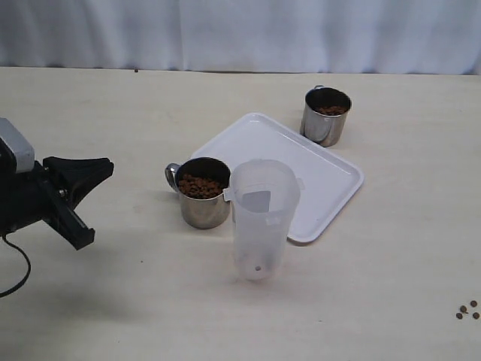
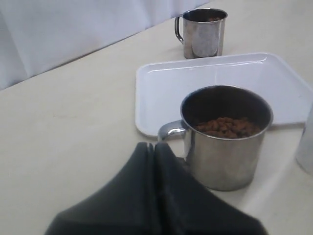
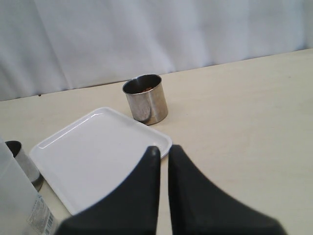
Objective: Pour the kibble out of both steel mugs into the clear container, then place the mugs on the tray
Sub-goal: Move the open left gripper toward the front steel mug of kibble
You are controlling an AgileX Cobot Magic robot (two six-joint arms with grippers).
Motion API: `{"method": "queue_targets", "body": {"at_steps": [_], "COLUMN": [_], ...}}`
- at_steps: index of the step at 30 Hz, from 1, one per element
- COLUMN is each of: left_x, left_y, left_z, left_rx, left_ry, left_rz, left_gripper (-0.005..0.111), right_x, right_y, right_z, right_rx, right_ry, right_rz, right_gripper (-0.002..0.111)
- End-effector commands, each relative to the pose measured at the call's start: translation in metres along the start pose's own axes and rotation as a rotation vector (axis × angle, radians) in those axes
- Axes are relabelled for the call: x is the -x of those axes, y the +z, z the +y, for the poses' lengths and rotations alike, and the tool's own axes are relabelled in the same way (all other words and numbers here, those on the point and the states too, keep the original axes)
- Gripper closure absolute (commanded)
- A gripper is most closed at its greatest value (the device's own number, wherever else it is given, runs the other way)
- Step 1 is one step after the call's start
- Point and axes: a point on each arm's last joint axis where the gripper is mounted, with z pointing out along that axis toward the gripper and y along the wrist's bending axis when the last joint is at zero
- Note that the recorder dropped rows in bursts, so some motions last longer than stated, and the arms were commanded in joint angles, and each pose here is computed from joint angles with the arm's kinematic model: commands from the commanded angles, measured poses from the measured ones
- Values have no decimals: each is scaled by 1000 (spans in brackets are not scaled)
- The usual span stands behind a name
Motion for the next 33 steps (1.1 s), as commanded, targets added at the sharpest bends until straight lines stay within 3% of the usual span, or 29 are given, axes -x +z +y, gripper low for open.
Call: {"method": "queue_targets", "body": {"at_steps": [1, 7, 14, 21, 24, 25, 27, 30, 33], "left_x": [-3, -14, -35, -36, -34, -34, -34, -34, -34], "left_y": [1, 18, 34, 36, 39, 43, 46, 49, 49], "left_z": [4, 13, 0, -1, -6, -11, -14, -20, -20], "left_rx": [23, -48, -273, -284, -295, -297, -288, -304, -305], "left_ry": [45, 31, 38, 9, 29, 50, 56, 102, 107], "left_rz": [44, 138, 109, 105, 108, 121, 131, 126, 121], "left_gripper": [107, 107, 107, 106, 93, 79, 67, 58, 58], "right_x": [0, 0, 0, 0, 0, 0, 0, 0, 0], "right_y": [1, 1, 1, 1, 1, 1, 1, 1, 1], "right_z": [-1, -1, -1, -1, -1, -1, -1, -1, -1], "right_rx": [-6, -6, -6, -6, -6, -6, -6, -6, -6], "right_ry": [-3, -3, -3, -3, -3, -3, -3, -3, -3], "right_rz": [-11, -11, -11, -11, -11, -11, -11, -11, -11], "right_gripper": [103, 103, 103, 103, 103, 103, 103, 103, 103]}}
